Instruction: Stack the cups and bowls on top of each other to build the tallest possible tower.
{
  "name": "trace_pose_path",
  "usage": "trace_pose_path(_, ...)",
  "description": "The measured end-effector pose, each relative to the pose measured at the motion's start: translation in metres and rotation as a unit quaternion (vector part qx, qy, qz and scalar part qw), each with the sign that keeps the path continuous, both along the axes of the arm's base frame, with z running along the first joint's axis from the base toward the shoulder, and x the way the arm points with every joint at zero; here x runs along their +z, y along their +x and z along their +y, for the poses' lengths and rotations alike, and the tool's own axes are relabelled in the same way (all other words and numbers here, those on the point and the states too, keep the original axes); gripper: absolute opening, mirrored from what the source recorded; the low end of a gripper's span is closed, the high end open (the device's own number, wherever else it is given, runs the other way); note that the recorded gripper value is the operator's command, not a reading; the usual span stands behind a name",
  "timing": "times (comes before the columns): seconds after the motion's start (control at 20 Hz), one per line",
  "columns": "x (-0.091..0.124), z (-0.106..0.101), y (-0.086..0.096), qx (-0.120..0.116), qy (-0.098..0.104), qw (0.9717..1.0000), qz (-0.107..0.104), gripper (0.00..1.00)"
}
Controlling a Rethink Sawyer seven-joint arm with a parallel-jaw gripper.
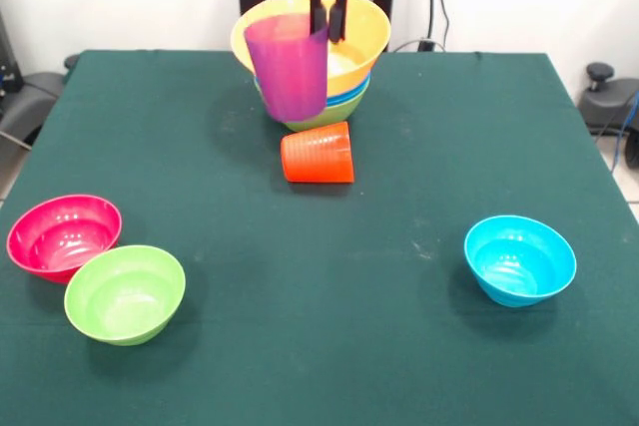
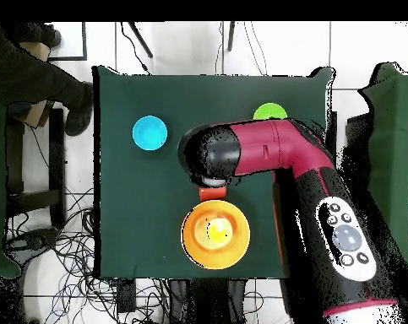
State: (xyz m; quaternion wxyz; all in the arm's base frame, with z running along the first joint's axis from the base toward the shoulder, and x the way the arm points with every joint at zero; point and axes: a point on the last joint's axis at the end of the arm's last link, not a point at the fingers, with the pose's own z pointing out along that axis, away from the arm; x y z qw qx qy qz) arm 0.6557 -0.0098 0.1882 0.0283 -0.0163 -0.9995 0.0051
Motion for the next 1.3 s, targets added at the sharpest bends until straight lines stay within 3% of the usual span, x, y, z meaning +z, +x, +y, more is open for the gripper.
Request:
trace_pose_path(0.45, 0.021, 0.006, -0.032, -0.009, -0.002, 0.9998, 0.015, 0.0)
trace_pose_path(0.85, 0.044, 0.009, -0.075, -0.033, -0.003, 0.9988, 0.036, 0.0)
trace_pose_path(1.3, 0.071, 0.0, -0.112, -0.063, -0.013, 0.9972, 0.039, 0.0)
